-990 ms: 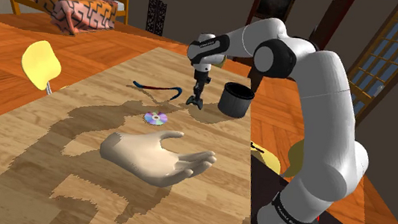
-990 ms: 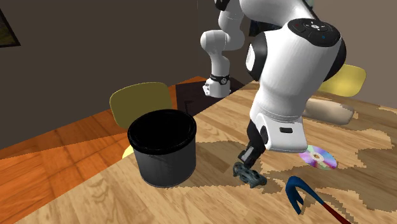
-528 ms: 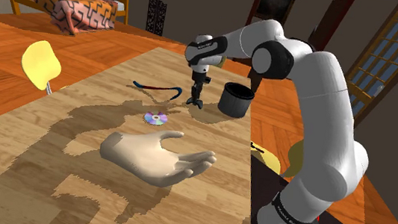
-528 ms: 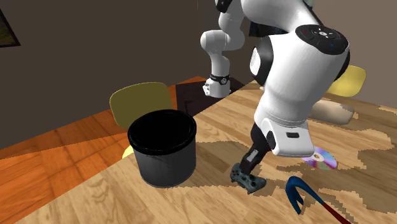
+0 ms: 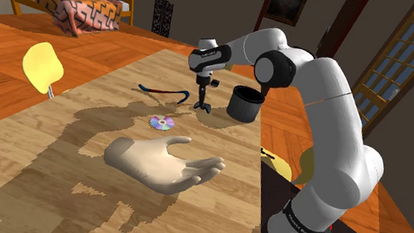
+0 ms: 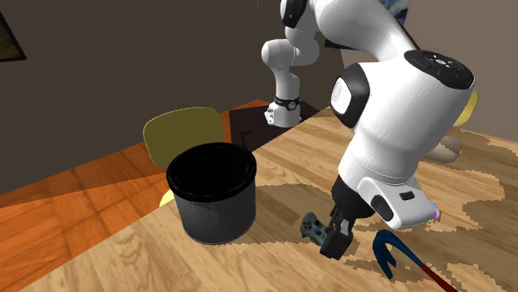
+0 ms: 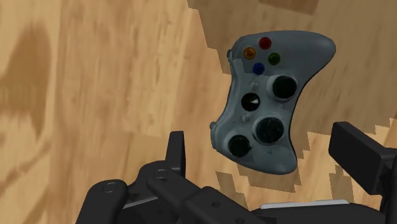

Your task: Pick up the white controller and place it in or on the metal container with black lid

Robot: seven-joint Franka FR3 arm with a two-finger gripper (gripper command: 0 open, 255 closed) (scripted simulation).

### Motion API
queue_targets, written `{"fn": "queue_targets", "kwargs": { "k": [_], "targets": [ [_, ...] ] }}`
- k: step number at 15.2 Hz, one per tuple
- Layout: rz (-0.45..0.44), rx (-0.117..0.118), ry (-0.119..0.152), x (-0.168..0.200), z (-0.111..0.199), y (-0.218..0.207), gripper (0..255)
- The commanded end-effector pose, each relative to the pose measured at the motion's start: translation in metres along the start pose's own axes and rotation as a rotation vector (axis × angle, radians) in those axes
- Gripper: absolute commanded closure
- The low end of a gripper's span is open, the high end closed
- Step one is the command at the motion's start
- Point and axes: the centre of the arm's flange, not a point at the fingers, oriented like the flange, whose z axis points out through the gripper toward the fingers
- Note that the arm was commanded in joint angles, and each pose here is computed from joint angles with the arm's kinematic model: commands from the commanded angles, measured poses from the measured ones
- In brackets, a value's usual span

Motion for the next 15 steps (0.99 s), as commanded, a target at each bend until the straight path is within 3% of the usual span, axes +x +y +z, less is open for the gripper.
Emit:
{"fn": "queue_targets", "kwargs": {
  "k": [1,10,11,15],
  "targets": [
    [-0.003,-0.001,0.0,-0.0004,0.0096,-0.0004,0],
    [-0.003,-0.001,0.0,-0.0004,0.0179,-0.0002,0],
    [-0.003,-0.001,0.0,-0.0004,0.0179,-0.0002,255],
    [-0.003,-0.001,0.0,-0.0004,0.0179,-0.0003,255]
  ]
}}
